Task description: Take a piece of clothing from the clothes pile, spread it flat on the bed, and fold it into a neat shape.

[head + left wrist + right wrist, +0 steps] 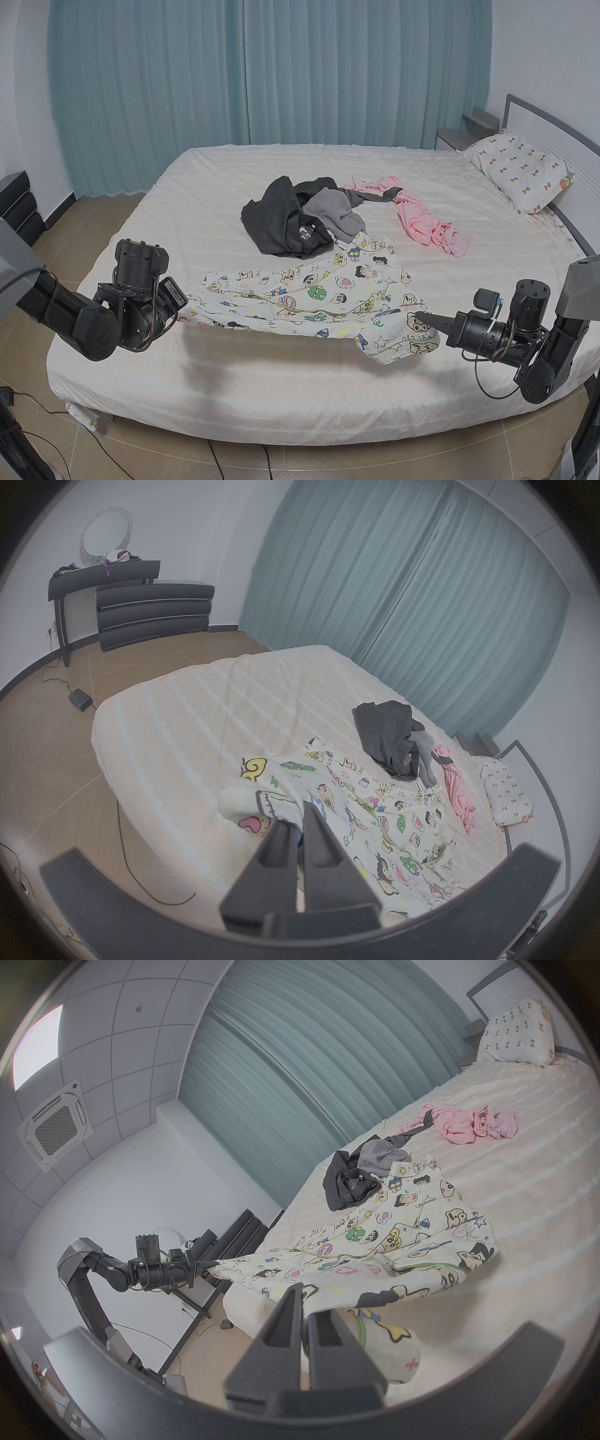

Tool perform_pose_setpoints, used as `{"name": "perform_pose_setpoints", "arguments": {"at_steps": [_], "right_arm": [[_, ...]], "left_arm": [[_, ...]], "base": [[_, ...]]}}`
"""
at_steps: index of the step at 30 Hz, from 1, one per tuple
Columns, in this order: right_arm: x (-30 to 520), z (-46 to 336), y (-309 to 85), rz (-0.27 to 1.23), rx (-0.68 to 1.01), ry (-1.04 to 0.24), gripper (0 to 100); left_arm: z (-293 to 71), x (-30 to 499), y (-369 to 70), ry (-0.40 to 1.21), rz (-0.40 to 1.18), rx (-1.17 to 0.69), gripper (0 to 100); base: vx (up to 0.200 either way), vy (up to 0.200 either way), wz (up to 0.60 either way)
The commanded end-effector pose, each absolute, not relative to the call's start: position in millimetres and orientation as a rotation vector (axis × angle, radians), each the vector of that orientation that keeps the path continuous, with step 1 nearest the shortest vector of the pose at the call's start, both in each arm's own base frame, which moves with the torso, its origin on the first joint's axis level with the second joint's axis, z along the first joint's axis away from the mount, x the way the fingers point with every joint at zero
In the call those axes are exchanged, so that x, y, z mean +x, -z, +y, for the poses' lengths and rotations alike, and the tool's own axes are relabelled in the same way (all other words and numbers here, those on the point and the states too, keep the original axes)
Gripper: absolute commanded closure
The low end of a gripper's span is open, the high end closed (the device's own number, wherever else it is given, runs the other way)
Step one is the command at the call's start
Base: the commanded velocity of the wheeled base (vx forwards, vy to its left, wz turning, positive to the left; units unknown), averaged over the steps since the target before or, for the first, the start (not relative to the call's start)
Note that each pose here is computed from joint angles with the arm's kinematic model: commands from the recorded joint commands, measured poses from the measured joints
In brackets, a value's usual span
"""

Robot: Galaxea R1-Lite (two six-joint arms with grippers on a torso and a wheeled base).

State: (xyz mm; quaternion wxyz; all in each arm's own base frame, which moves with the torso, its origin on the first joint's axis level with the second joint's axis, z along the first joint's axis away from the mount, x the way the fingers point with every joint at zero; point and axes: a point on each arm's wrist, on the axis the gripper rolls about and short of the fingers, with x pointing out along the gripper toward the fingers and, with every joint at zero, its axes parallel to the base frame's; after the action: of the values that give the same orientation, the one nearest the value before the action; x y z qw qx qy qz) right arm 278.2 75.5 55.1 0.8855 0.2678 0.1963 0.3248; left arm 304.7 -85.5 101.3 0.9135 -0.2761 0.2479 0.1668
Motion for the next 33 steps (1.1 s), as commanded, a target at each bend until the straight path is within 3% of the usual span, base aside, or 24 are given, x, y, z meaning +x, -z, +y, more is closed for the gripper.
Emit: {"name": "perform_pose_setpoints", "arguments": {"at_steps": [1, 16, 33], "right_arm": [[272, 75, -61, 0.391, 0.554, -0.684, 100], [267, 74, -61, 0.405, 0.558, -0.682, 100], [319, 84, -32, 0.378, 0.557, -0.656, 100]], "left_arm": [[-84, 298, -101, -0.345, 0.518, -0.566, 100], [-84, 302, -94, -0.359, 0.535, -0.576, 100], [-96, 384, -68, -0.413, 0.595, -0.552, 100]], "base": [[0.0, 0.0, 0.0], [0.0, 0.0, 0.0], [0.0, 0.0, 0.0]]}}
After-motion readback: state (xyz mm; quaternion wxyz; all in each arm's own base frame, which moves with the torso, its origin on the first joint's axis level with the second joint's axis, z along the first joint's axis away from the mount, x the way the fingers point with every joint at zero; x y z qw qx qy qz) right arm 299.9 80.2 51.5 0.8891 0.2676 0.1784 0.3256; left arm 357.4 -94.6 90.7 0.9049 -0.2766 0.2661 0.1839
